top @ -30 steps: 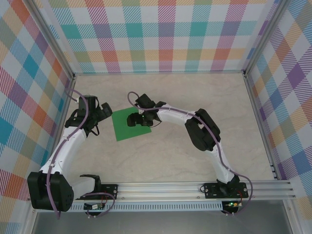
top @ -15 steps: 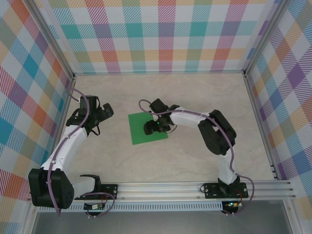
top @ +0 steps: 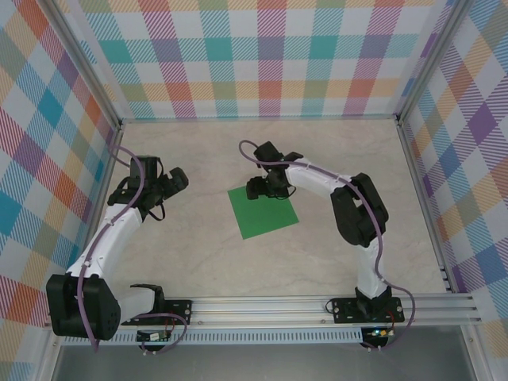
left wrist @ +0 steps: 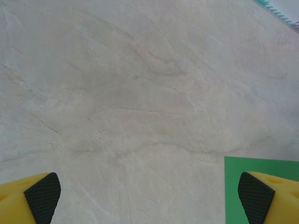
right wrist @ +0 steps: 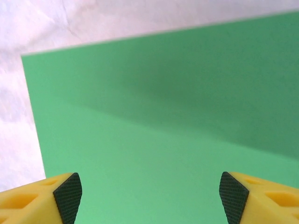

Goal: Fold a paper plane with a square sheet of paper (pick it up from the middle)

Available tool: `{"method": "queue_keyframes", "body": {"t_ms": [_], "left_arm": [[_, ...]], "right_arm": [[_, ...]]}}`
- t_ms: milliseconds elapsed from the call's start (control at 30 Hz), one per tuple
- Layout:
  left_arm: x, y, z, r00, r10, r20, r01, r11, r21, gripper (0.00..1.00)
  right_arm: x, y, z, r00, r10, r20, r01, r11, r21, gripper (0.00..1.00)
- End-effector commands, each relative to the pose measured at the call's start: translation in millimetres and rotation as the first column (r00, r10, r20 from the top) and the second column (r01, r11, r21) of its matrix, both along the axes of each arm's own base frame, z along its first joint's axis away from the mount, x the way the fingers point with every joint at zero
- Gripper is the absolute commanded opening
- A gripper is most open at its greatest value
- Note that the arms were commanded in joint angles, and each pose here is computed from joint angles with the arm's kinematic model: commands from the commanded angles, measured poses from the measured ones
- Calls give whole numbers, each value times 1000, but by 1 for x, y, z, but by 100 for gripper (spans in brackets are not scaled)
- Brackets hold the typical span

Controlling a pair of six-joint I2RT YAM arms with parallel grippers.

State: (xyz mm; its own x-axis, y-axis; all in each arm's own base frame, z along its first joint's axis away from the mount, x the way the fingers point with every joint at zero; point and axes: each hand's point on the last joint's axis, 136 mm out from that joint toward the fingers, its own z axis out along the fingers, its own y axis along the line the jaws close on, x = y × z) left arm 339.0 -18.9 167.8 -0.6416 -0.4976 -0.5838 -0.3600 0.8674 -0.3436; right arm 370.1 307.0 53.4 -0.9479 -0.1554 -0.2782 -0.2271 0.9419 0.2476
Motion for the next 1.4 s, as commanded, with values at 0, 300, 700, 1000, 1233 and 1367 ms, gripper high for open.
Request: {"method": "queue_keyframes", "body": {"t_ms": [0,300,700,1000,1233,1367], "left_arm": [[-4,-12,-17,999,-17,-40,14,997,-76,100],[-7,-15,-36,997,-19,-76,12,996,-91,100],[-7,-20,-53,995,-26,-94,15,992,-121,100],[-4,-30,-68,995,-23,-101,3,982,-189,100],[1,-40,-70,997,-49,-68,33,976,-213,100],[0,-44,-72,997,-58,-59,44,975,-216,100]], "right_arm": [[-1,0,-22,996,-68,-58,64,996,-62,80],[-28,-23,-52,997,-12,-81,-12,955,-298,83],[-131,-80,-77,977,55,-204,-143,884,-446,83],[-101,-46,-5,997,-41,-72,17,952,-307,87],[-111,-48,-6,978,-170,-117,129,946,-296,100],[-113,-41,-14,975,-163,-153,115,952,-283,100]]}}
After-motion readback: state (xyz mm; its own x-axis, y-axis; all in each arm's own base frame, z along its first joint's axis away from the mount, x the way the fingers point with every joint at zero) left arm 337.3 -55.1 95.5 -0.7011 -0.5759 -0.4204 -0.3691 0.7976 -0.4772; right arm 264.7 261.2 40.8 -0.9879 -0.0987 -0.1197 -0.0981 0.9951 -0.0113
